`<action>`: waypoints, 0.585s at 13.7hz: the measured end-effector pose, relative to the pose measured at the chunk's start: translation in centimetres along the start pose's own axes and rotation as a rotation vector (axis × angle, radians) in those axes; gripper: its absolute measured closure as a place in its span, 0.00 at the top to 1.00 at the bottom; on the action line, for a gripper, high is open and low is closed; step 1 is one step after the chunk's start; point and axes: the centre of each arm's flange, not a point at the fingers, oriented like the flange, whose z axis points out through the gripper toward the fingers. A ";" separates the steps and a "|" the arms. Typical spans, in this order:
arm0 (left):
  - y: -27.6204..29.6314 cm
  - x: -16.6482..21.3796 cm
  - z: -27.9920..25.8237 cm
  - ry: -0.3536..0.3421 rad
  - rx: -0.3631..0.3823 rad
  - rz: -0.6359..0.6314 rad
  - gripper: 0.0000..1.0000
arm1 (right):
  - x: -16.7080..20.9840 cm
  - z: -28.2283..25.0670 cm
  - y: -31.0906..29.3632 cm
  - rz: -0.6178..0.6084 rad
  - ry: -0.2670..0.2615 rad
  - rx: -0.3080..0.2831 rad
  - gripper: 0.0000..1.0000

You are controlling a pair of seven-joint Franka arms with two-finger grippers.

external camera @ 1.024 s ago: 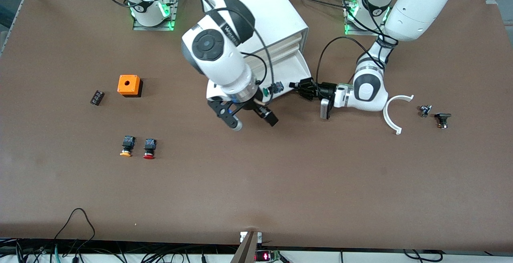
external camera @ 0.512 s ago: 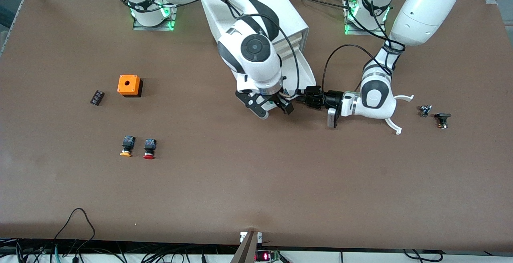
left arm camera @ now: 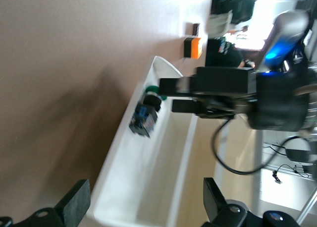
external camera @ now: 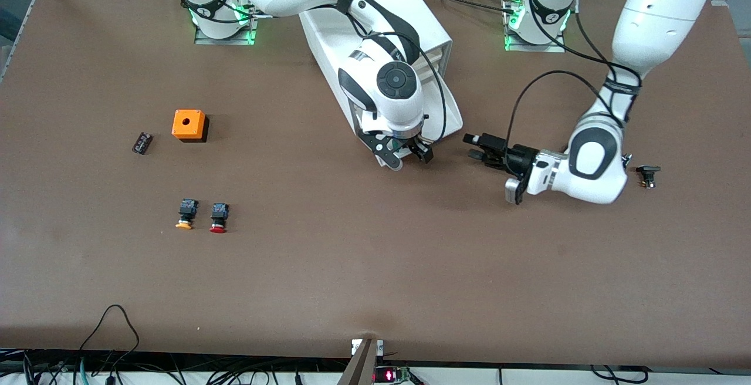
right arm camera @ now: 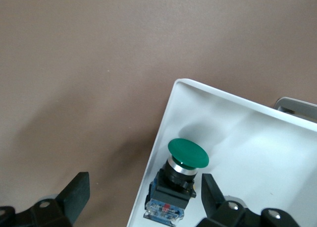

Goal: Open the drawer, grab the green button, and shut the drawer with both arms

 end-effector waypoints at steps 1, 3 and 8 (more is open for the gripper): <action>1.9 0.4 -1.6 -0.041 0.044 -0.046 1.00 | -0.3 0.7 0.2 0.005 0.000 -0.011 1.00; 5.4 1.0 -4.5 -0.108 0.168 -0.126 1.00 | -0.8 1.8 0.5 0.014 0.001 -0.028 1.00; 11.9 0.9 -9.2 -0.148 0.424 -0.303 1.00 | -1.3 3.1 0.8 0.027 0.002 -0.047 0.88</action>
